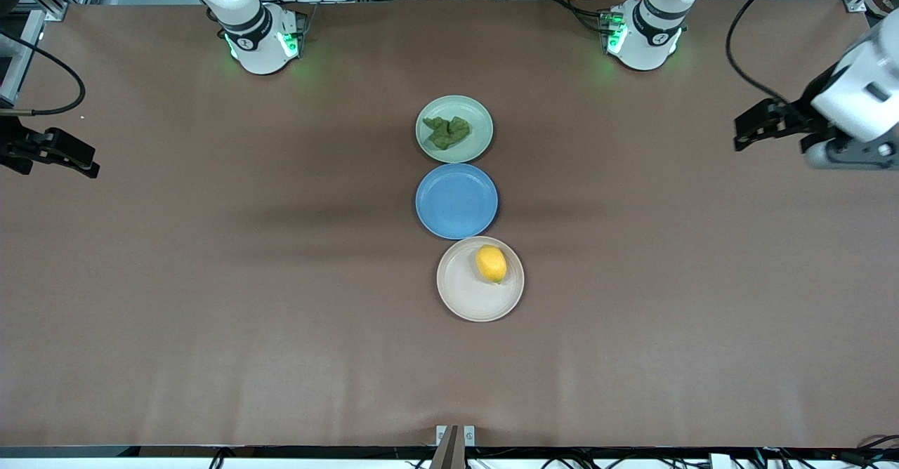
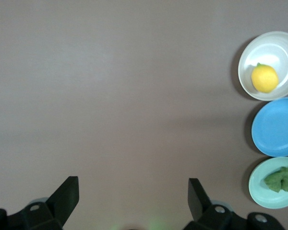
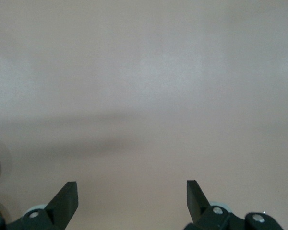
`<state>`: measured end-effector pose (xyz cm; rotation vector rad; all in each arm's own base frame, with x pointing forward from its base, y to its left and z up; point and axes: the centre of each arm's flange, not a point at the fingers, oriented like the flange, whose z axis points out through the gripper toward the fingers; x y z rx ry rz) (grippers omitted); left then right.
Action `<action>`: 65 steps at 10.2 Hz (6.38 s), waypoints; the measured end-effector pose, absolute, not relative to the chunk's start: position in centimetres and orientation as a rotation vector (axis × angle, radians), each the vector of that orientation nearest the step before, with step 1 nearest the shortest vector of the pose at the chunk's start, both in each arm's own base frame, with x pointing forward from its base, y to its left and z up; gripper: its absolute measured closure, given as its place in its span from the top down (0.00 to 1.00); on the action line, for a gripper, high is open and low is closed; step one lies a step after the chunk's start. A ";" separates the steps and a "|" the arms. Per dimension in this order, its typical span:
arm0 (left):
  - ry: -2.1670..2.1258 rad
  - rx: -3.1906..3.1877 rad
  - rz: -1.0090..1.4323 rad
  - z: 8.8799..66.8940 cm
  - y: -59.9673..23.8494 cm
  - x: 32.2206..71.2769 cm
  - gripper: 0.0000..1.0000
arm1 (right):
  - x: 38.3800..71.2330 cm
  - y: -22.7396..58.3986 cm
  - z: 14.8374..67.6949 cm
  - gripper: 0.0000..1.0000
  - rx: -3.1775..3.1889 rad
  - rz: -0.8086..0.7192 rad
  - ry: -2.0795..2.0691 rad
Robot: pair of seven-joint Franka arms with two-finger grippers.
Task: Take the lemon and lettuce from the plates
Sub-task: 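Reach the left gripper down over the lemon on the cream plate, then grasp the lemon with the left gripper while the right gripper reaches inward, then carry the lemon off the plate while the right gripper reaches the lettuce, then lower the lemon onto the table while the right gripper grasps lettuce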
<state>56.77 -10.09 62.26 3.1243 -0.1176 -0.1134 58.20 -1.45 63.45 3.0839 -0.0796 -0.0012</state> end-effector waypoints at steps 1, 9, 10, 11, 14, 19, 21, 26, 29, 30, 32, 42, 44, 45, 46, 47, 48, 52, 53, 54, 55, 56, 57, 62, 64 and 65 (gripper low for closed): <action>-0.113 3.103 -0.112 60.6 -12.7 57.6 1.00 | 58.2 -1.5 63.4 1.00 3.084 -0.003 -0.080; -0.043 2.943 0.084 40.4 -35.2 62.7 1.00 | 57.9 -1.8 62.8 1.00 3.087 -0.072 -0.051; -0.043 2.933 0.080 38.5 -37.3 62.1 1.00 | 57.9 -1.8 62.7 1.00 3.087 -0.074 -0.025; -0.051 2.921 0.088 36.9 -39.1 61.5 1.00 | 57.9 -1.8 62.7 1.00 3.088 -0.077 -0.017; -0.021 2.873 0.139 32.1 -42.2 61.2 1.00 | 57.8 -1.1 62.3 1.00 3.093 -0.101 0.000; -0.115 2.951 0.153 27.4 -42.6 60.9 1.00 | 57.7 5.4 59.6 1.00 3.092 -0.168 -0.058; -0.098 2.968 0.110 25.0 -42.6 60.7 1.00 | 57.6 8.5 57.9 1.00 3.091 -0.158 -0.101; 0.005 3.029 0.083 21.0 -43.0 59.8 1.00 | 57.4 14.5 53.4 1.00 3.095 -0.141 -0.165; 0.063 3.032 0.068 20.4 -43.7 59.2 0.95 | 57.0 19.9 49.4 1.00 3.111 -0.103 -0.269; 0.059 3.031 0.070 20.5 -43.9 59.1 0.90 | 56.7 21.2 47.9 1.00 3.117 -0.095 -0.288; 0.059 3.019 0.095 21.2 -44.1 59.5 0.67 | 55.7 24.5 45.0 1.00 3.137 -0.062 -0.372; 0.117 3.099 0.206 49.7 -28.1 63.7 0.67 | 44.3 41.8 32.4 1.00 3.078 -0.132 -0.562; 0.110 3.141 0.148 52.0 -20.9 64.4 0.67 | 41.9 44.4 30.6 1.00 3.058 -0.145 -0.585; 0.111 3.153 0.120 51.9 -18.5 64.8 0.67 | 41.0 45.3 30.0 1.00 3.061 -0.151 -0.602; 0.121 3.160 0.090 50.9 -16.7 65.2 0.67 | 40.2 46.3 29.4 1.00 3.063 -0.144 -0.622; 0.141 3.164 0.042 49.3 -15.5 65.4 0.67 | 39.5 47.1 28.9 1.00 3.059 -0.131 -0.636; 0.173 3.158 -0.029 46.9 -14.3 65.8 0.67 | 38.7 47.8 28.2 1.00 3.056 -0.122 -0.651; 0.146 3.124 -0.241 37.8 -7.9 68.0 0.67 | 36.3 49.1 26.5 1.00 3.058 -0.123 -0.682; 0.157 3.120 -0.276 35.8 -7.3 68.3 0.67 | 35.4 49.2 25.9 1.00 3.072 -0.098 -0.692; 0.161 3.115 -0.287 33.6 -7.2 68.7 0.67 | 34.5 49.2 25.0 1.00 3.089 -0.071 -0.709; 0.160 3.109 -0.281 31.4 -7.4 69.1 0.67 | 33.8 49.0 24.3 1.00 3.092 -0.057 -0.723; 0.155 3.102 -0.275 29.3 -7.7 69.4 0.67 | 33.3 49.0 24.0 1.00 3.094 -0.060 -0.727; 0.146 3.098 -0.288 27.3 -8.2 69.5 0.67 | 32.8 49.3 24.0 1.00 3.098 -0.066 -0.718; 0.167 3.090 -0.368 21.8 -7.5 69.3 0.67 | 30.3 49.9 22.6 1.00 3.073 -0.051 -0.726; 0.167 3.100 -0.376 21.3 -7.1 69.2 0.89 | 29.7 50.1 21.4 1.00 3.072 -0.042 -0.735; 0.162 3.111 -0.364 21.6 -6.9 69.4 1.00 | 29.7 50.2 21.1 1.00 3.078 -0.047 -0.733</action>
